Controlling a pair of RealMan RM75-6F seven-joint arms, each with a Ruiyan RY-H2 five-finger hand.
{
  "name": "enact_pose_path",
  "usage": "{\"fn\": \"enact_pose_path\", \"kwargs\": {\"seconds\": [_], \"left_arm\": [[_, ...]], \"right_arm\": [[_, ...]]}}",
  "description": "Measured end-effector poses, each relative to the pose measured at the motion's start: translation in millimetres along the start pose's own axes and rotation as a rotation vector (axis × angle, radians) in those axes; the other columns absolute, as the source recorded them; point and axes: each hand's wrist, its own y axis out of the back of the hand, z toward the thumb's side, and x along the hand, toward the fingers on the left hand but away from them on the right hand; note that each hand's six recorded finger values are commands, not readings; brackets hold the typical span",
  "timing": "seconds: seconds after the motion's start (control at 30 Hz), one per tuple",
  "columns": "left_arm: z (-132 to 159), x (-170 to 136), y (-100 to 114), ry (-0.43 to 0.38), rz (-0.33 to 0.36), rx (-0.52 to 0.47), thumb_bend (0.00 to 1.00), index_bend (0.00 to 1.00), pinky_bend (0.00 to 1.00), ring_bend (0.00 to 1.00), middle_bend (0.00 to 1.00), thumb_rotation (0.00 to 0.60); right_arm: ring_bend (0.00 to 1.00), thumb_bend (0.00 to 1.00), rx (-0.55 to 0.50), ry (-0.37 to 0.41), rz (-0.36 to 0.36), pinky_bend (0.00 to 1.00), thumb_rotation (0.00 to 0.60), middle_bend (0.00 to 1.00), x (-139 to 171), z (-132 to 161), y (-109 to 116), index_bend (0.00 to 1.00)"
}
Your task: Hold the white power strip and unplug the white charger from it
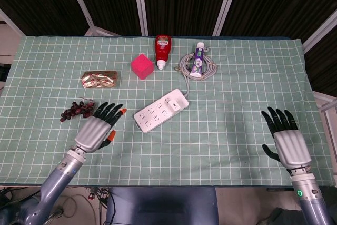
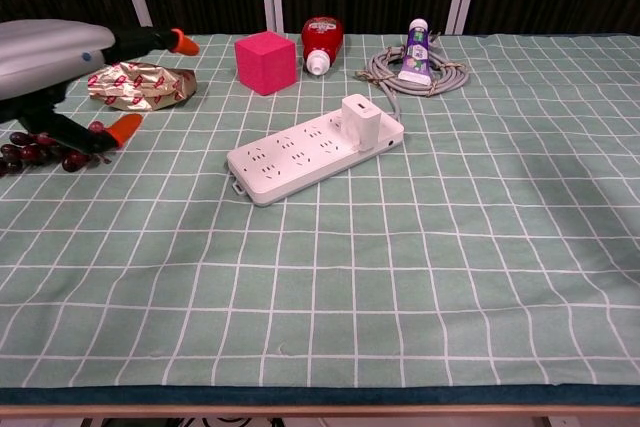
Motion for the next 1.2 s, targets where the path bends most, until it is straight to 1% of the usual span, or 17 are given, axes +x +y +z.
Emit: {"fn": "enact_pose_path", "kwargs": {"seconds": [0.17,0.33,0.5,0.63,0.9,1.2], "left_arm": [[13,16,-12,-0.014,-0.053,0.009,0.53,0.06,0.05,0.00,0.01,0.600],[26,32,-30,-0.023,-0.107,0.012,0.53,0.07,0.05,0.00,0.01,0.600],[35,44,-47,-0.039,-0.154,0.028,0.53,0.12,0.05,0.00,0.02,0.600],[42,51,-58,-0.050,-0.189,0.030,0.53,0.12,0.05,0.00,0.02,0.600],[50,59,-72,-0.054,-0.223,0.033,0.53,0.12,0.05,0.00,0.03,0.600],[50,63,-81,-0.050,-0.229,0.033,0.53,0.11,0.06,0.00,0.03,0.600]], "right_arm": [[0.00,0.33,0.020,0.019,0.019,0.00,0.600,0.00,-22,19,6,0.00],[0.00,0.33,0.044,0.035,0.036,0.00,0.600,0.00,-41,35,12,0.00],[0.00,0.33,0.072,0.064,0.047,0.00,0.600,0.00,-56,54,17,0.00],[0.00,0.33,0.075,0.079,0.060,0.00,0.600,0.00,-67,68,19,0.00],[0.00,0.33,0.098,0.115,0.075,0.00,0.600,0.00,-87,91,17,0.00],[0.00,0.33,0.148,0.179,0.080,0.00,0.600,0.00,-118,128,13,0.00]]}}
